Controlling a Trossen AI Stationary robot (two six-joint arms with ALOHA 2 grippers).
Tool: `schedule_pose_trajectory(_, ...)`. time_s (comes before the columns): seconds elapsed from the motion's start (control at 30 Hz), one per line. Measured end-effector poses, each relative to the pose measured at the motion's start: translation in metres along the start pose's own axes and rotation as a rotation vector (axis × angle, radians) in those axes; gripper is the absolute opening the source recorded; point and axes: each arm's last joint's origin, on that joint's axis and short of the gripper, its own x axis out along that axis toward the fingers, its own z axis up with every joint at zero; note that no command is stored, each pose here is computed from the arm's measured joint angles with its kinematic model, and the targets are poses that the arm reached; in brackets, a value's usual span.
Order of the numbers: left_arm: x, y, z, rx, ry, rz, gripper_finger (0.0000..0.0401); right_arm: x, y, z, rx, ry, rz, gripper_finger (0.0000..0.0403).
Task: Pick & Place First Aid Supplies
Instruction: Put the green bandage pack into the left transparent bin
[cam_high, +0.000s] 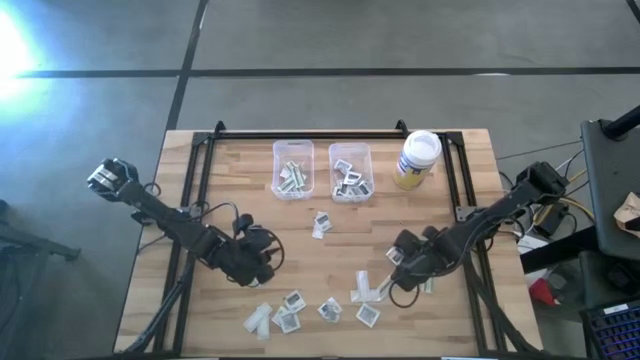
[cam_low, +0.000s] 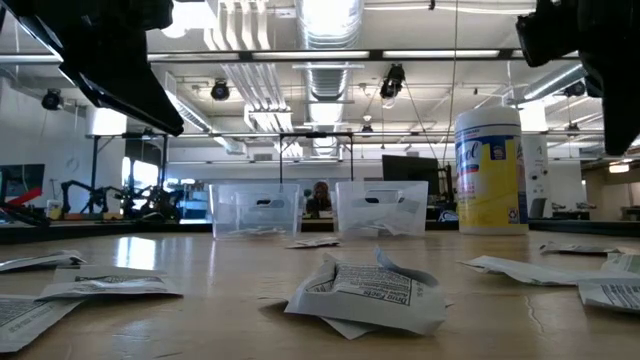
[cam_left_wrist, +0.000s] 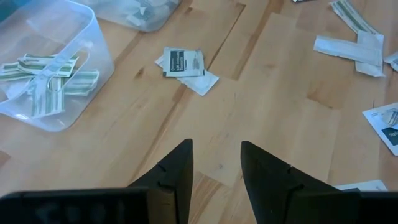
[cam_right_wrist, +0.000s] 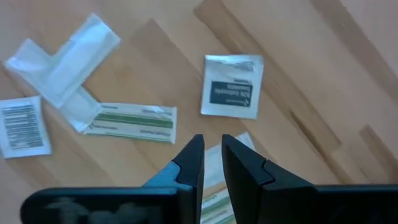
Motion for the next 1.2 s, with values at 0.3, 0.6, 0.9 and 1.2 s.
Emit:
schedule_pose_trajectory(0.3,0.0,0.0,0.0,-0.001,0.0,0.0,0.0127,0.024,-0.018,-0.016,0.121,0.132,-0.08,0.0052)
schedule_pose_trajectory(0.6,0.0,0.0,0.0,-0.004,0.0,0.0,0.0128,0.018,-0.048,-0.025,0.181,0.123,-0.011,0.0052)
schedule_pose_trajectory(0.9,0.0,0.0,0.0,-0.007,-0.003,-0.003,0.0128,0.018,-0.072,-0.03,0.29,0.059,0.176,0.0052)
schedule_pose_trajectory(1.2,0.0,0.0,0.0,-0.007,-0.003,-0.003,0.0128,0.029,-0.075,-0.035,0.316,0.13,0.237,0.0064)
